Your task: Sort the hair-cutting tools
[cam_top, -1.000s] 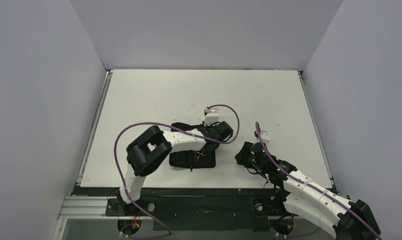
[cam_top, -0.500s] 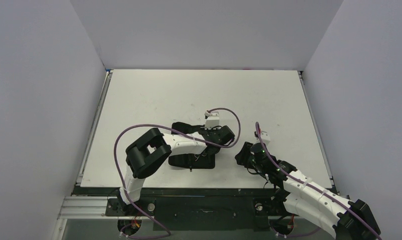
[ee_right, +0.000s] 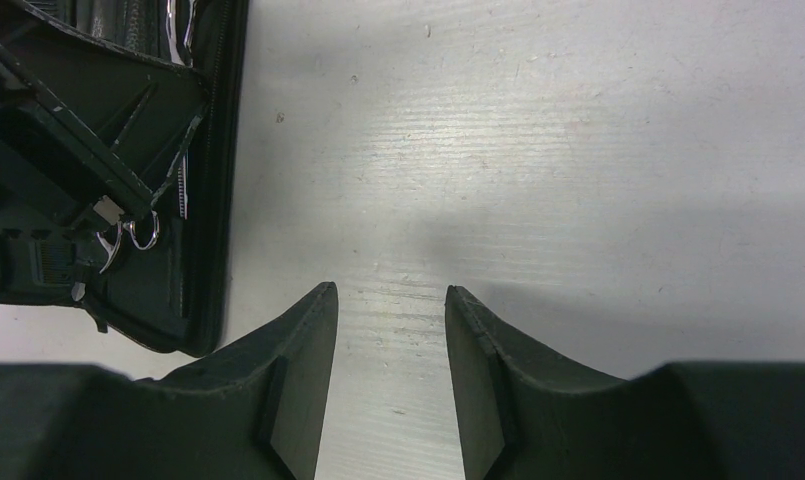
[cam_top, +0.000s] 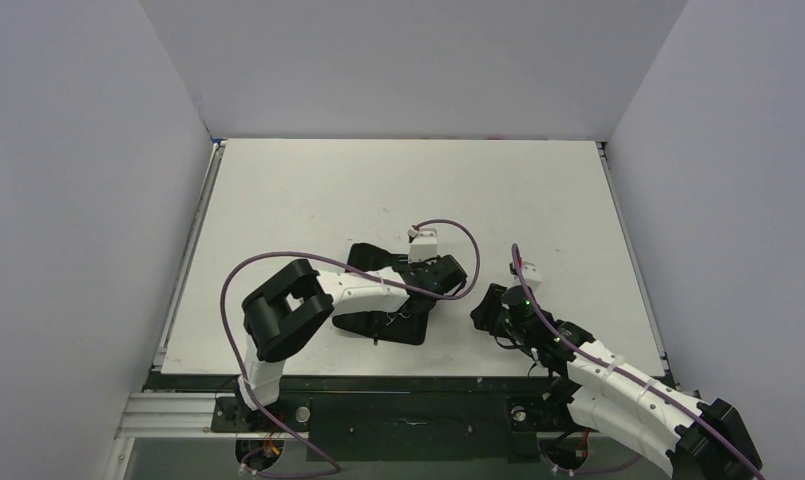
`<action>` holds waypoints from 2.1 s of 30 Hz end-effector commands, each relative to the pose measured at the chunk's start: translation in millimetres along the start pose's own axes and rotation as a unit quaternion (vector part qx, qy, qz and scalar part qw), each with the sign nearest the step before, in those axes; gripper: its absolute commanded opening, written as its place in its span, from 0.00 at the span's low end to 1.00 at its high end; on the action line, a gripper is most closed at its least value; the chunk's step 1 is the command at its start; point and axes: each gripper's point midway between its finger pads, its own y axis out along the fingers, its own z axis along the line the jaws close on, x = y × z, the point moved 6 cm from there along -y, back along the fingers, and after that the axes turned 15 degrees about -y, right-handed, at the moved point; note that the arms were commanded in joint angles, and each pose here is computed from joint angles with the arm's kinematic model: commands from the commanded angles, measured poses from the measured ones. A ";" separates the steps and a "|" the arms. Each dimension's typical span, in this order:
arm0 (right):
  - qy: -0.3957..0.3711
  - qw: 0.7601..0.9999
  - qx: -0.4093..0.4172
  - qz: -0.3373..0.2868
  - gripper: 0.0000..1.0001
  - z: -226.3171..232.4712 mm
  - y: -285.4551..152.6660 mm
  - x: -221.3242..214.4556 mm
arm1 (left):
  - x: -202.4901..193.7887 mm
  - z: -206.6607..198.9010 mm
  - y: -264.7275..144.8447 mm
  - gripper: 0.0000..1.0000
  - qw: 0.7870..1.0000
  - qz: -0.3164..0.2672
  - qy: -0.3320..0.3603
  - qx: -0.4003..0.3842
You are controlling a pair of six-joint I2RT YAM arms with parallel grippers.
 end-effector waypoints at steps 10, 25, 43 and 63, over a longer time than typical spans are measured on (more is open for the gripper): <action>0.005 1.000 -0.006 -0.027 0.44 3.2 -4.0 18.8 | 60.5 -8.9 -47.9 0.63 0.997 -0.019 -0.052 -0.046; -0.019 0.999 -0.005 -0.032 0.45 14.1 0.1 41.6 | 144.7 121.9 -55.6 0.63 0.976 -0.011 -0.194 -0.098; -0.052 0.999 0.001 -0.014 0.41 84.9 70.7 124.0 | 73.2 180.1 -44.6 0.62 0.969 0.061 -0.216 -0.102; -0.135 0.987 -0.060 0.065 0.37 104.8 131.6 116.5 | 57.7 174.3 -51.4 0.50 0.956 0.081 -0.211 -0.186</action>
